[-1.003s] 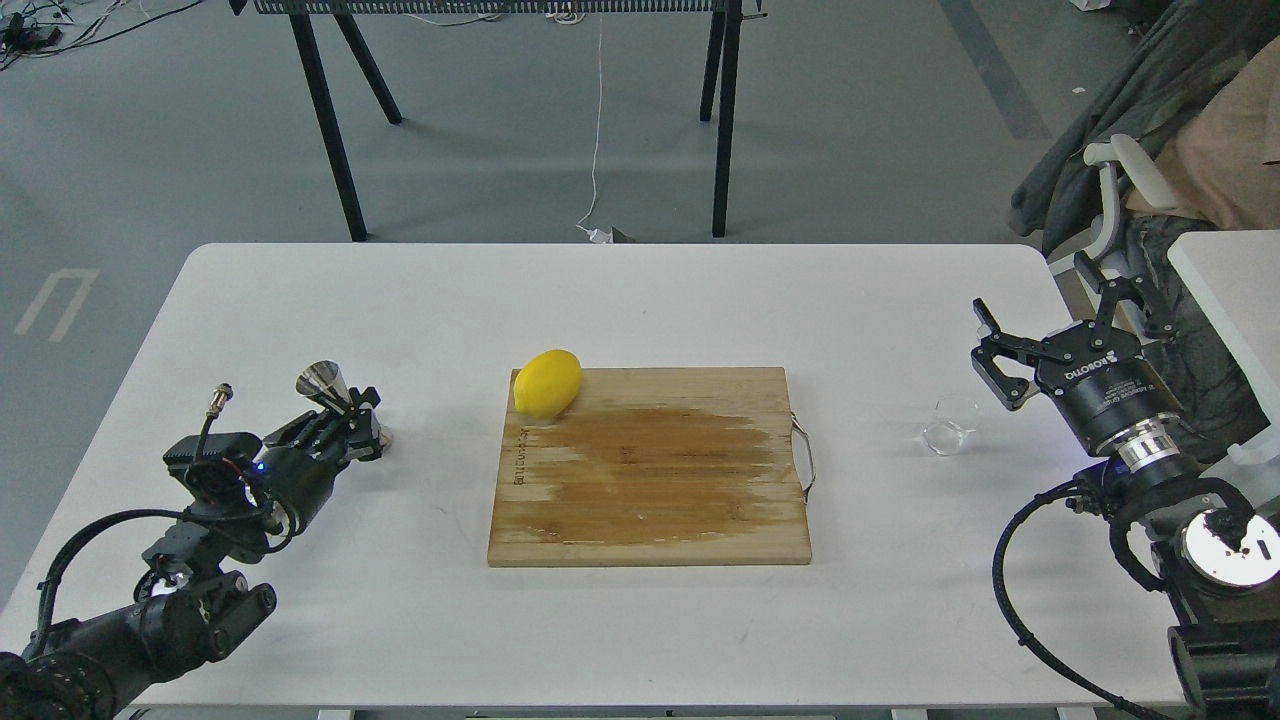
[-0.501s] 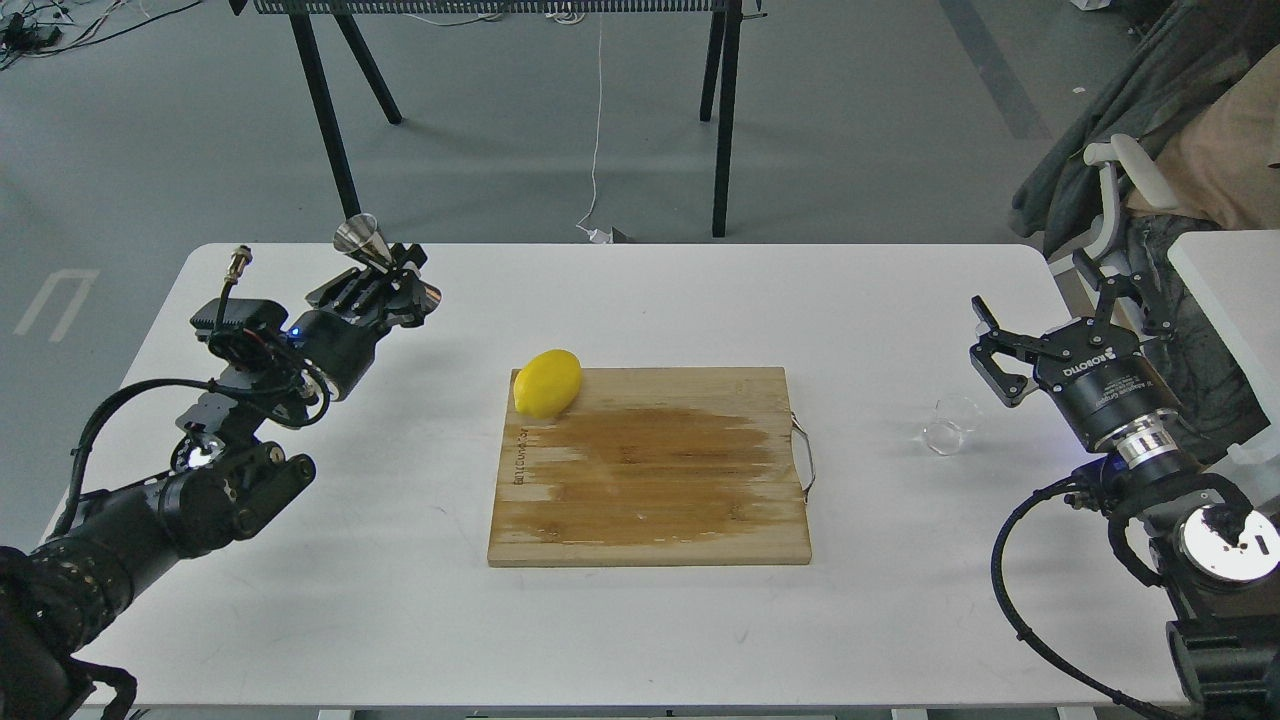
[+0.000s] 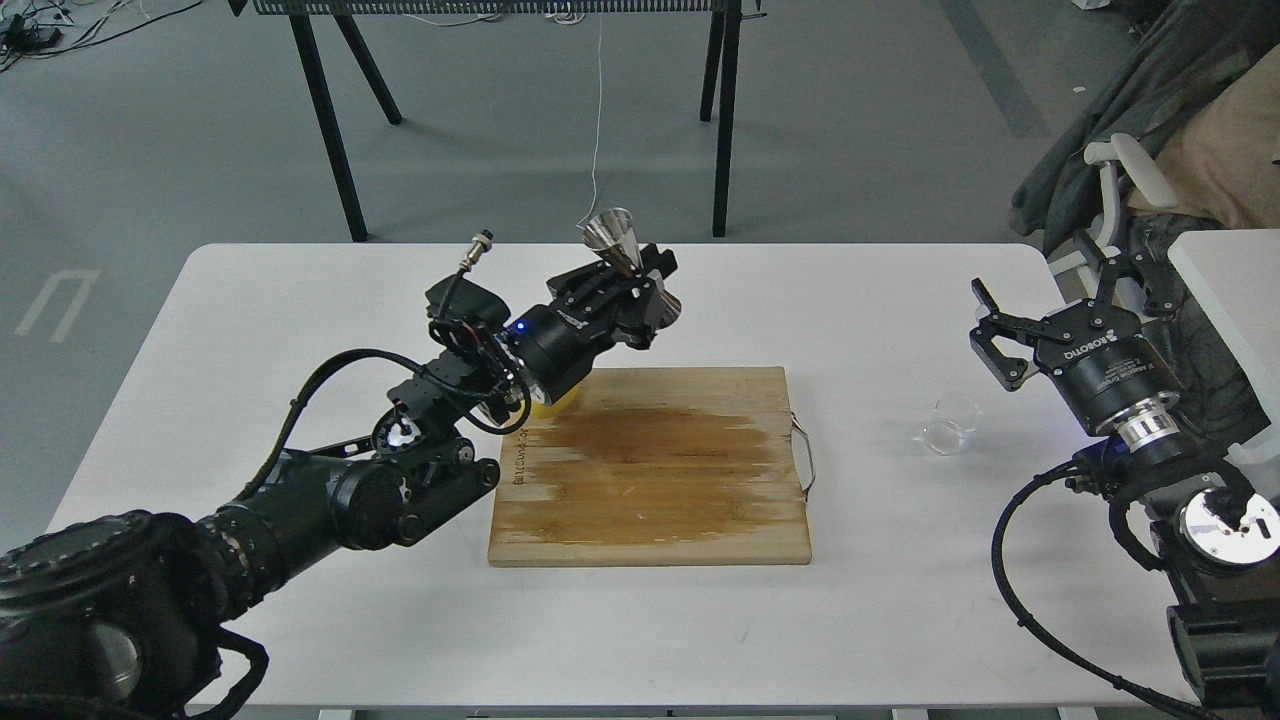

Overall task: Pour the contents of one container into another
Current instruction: 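Lift the jigger with the left gripper and carry it over the board, then lower the jigger upright onto the board beside the lemon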

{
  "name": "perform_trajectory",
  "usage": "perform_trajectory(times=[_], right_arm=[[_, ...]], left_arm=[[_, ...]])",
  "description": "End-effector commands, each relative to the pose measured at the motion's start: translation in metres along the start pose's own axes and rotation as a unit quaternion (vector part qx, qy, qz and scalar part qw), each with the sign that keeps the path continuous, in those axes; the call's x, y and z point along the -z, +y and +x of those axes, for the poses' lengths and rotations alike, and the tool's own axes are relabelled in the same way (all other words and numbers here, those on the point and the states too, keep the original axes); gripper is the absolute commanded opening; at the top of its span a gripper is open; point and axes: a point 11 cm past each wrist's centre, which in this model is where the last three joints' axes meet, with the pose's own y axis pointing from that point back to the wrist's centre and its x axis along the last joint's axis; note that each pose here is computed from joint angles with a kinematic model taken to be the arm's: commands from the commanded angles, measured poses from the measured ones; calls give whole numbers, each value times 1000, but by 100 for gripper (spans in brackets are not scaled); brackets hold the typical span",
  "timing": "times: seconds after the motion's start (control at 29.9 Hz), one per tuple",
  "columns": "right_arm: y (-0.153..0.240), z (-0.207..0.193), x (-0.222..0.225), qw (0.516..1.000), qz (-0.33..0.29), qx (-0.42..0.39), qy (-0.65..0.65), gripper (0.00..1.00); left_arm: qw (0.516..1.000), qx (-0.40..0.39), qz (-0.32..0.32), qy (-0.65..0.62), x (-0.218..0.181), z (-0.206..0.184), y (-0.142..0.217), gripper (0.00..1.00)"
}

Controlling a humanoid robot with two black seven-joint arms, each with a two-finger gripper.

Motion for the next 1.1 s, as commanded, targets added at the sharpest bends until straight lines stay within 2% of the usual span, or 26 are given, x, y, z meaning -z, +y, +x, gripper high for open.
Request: perform_trajectory(times=[0.0,0.37,0.67,0.87,1.07], right_arm=[[0,1,0,1000,0,-1,0,99],[0,0,0,1000,0,0,1,99],[0,1,-1,1000,0,-1,-1,99],[1,1,-1,1000,-1,-2,-1,99],[1,1,0,1000,0,-2,-1,99]], left_arm=[[999,31,-9,0,-8,-24,6,19],[995,99,16,0,1,-80,48,20],[994,108,28,0,7,-86,56,22],[994,110,28,1,6,-88,57,29],[993,114,32,7,5,-95,63,32]])
